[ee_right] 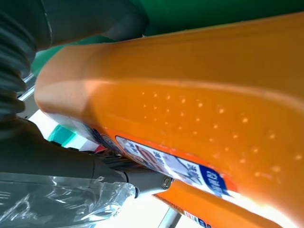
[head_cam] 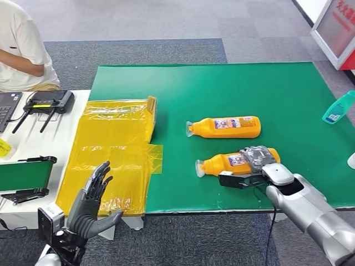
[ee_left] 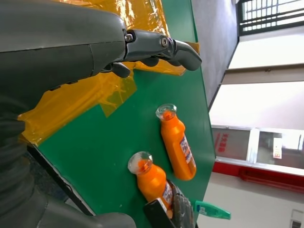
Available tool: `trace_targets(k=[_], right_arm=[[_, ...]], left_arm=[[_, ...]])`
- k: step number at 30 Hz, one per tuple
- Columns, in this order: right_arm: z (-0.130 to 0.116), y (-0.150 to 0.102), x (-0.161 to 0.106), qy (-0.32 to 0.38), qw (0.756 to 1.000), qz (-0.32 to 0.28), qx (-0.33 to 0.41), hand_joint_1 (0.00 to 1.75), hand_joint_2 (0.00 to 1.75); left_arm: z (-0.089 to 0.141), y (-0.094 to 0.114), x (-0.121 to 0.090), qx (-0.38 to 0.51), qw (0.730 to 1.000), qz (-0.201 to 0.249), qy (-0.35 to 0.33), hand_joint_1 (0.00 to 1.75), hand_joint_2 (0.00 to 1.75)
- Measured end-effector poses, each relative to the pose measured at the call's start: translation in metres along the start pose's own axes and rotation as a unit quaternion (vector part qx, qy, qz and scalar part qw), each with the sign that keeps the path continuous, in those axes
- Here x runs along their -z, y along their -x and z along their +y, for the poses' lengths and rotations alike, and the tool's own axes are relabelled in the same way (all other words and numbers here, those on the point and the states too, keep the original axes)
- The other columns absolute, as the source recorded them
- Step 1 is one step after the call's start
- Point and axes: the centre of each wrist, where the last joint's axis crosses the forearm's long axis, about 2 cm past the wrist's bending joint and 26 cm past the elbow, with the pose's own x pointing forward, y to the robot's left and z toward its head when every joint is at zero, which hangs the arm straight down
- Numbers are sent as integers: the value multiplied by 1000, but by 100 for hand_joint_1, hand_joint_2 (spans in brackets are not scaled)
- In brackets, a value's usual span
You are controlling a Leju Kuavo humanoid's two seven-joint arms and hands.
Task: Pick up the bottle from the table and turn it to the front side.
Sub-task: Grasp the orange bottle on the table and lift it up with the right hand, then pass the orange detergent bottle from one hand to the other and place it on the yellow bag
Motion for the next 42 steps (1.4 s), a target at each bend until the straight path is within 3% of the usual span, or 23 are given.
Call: trace_targets(k=[10,15,18,21,26,33,42], right_arm=[[-3,5,2,-6,1000,-6,24,175,175],[0,-2,-2,30,988,-48,145,175,175],[5,-29,-7,93,958,-100,251,175,175],[7,-66,-15,157,912,-158,345,175,175],[8,-112,-33,228,844,-213,436,175,175],[-6,-143,-52,305,776,-253,490,175,175],[-25,-170,-68,379,714,-295,510,175,175]], left_arm=[[2,3,0,-3,1000,1,1,0,175],[2,5,0,-4,1000,1,1,0,175],[1,5,0,-5,1000,0,1,0,175],[-1,5,1,-5,1000,0,3,0,175],[-15,3,6,-27,999,-6,19,0,175],[-51,-4,28,-54,997,-30,55,0,175],[-64,-19,51,-103,993,-36,52,0,175]])
